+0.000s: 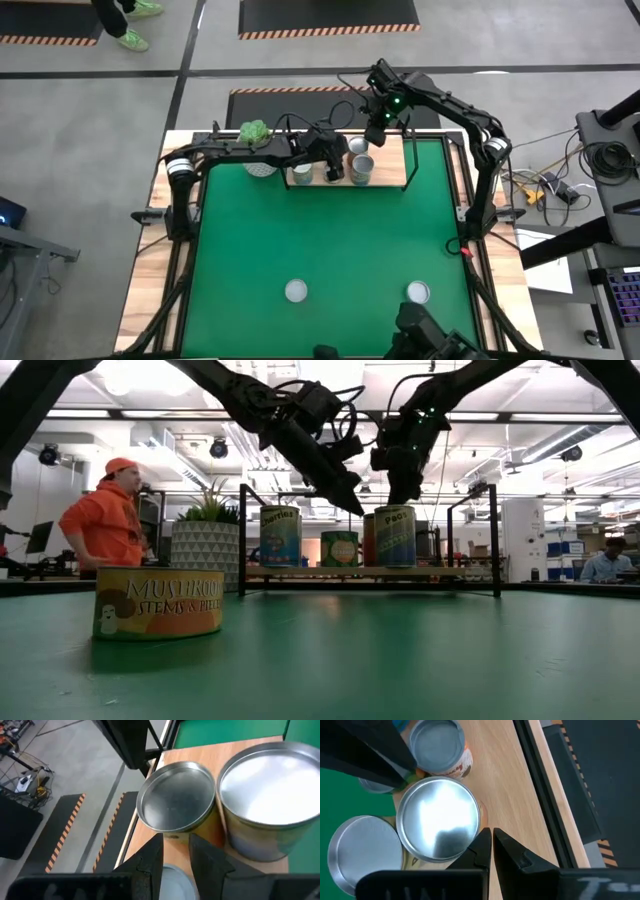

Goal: Pick and place cans onto a shelf
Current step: Put the canned pineapple on the shelf

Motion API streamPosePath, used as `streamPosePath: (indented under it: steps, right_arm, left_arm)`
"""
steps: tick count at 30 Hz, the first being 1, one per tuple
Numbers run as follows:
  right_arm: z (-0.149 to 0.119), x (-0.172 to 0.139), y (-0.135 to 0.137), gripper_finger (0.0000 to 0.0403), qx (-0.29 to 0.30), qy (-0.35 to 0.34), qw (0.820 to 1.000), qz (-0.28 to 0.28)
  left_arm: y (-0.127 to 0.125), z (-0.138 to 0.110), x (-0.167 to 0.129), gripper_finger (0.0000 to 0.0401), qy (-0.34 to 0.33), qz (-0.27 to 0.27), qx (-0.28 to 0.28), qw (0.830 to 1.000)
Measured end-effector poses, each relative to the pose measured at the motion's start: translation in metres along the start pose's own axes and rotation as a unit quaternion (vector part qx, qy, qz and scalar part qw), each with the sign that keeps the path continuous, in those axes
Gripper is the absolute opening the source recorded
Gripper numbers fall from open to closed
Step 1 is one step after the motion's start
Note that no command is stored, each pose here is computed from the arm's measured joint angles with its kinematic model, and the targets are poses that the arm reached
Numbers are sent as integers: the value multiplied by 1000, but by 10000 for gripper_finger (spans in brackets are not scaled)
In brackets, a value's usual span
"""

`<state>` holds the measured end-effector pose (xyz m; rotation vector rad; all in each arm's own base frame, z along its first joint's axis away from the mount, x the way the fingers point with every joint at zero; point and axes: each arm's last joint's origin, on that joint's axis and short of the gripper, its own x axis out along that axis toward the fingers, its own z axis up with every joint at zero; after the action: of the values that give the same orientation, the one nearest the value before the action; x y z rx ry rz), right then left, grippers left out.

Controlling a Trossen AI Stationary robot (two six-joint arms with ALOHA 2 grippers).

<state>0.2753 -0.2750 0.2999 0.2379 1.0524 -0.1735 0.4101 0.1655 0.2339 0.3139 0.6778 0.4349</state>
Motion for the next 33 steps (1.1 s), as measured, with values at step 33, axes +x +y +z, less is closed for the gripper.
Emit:
streamPosePath:
  steps: [33]
  right_arm:
    - [-2, 9, -2, 9, -1, -11, 1000, 1]
  left_arm:
    - [-1, -1, 0, 0, -10, -40, -40, 998]
